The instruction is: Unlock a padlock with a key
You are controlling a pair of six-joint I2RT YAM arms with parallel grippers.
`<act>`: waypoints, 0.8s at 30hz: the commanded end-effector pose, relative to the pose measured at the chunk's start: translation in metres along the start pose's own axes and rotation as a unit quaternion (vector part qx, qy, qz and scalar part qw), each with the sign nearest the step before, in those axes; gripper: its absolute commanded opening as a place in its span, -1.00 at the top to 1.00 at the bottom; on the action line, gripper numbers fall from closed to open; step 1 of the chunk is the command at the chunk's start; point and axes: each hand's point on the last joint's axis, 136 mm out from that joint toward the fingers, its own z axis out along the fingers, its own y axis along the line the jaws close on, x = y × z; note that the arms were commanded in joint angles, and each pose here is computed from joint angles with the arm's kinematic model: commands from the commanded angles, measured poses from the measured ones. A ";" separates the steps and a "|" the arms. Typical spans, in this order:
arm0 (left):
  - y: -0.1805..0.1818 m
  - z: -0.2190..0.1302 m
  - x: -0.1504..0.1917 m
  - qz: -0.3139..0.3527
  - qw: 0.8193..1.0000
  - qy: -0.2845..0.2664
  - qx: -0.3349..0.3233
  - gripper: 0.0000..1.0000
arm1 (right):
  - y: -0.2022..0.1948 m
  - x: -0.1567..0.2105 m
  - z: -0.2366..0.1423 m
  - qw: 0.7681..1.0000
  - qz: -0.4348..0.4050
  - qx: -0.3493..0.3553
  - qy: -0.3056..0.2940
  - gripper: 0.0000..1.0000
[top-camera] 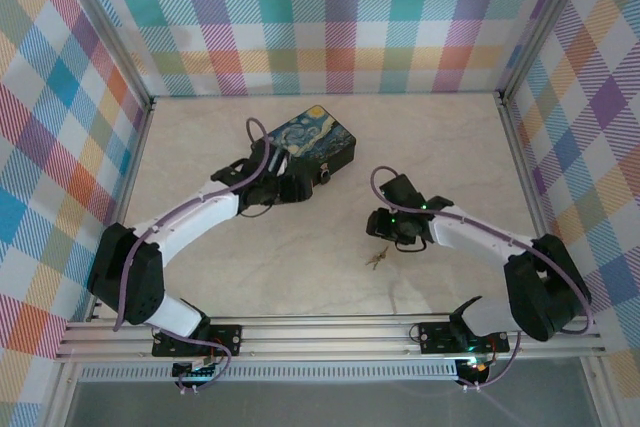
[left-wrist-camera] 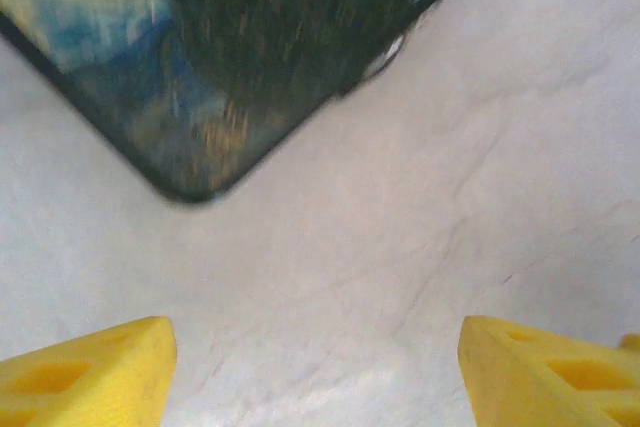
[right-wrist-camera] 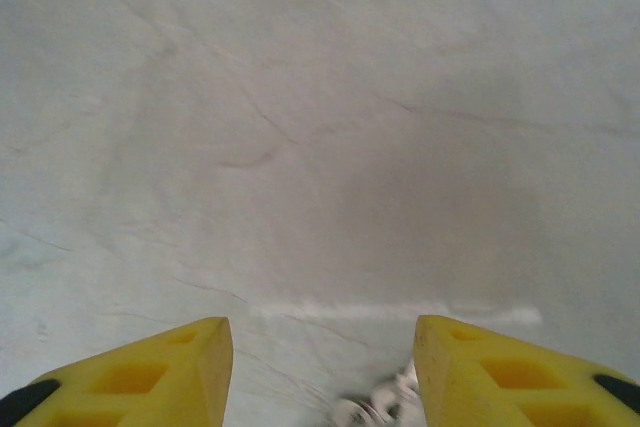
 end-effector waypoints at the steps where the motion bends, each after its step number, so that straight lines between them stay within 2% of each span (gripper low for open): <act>1: 0.010 0.007 0.023 -0.014 0.999 0.012 -0.027 -0.48 | -0.025 0.017 0.003 0.999 0.045 0.028 0.004 0.04; 8: 0.003 0.005 0.038 0.002 1.000 0.014 -0.024 -0.48 | -0.028 0.027 0.014 0.997 0.081 0.015 0.011 0.14; 15: 0.002 0.006 0.037 0.013 0.999 0.015 -0.026 -0.48 | -0.024 0.030 0.024 0.993 0.114 0.005 0.024 0.24; 20: 0.000 0.014 0.035 0.021 0.999 0.021 -0.026 -0.48 | -0.030 0.039 0.026 0.989 0.141 0.018 0.035 0.43; 24: -0.002 0.015 0.030 0.030 0.999 0.020 -0.031 -0.48 | -0.033 0.046 0.023 0.988 0.150 0.026 0.038 0.42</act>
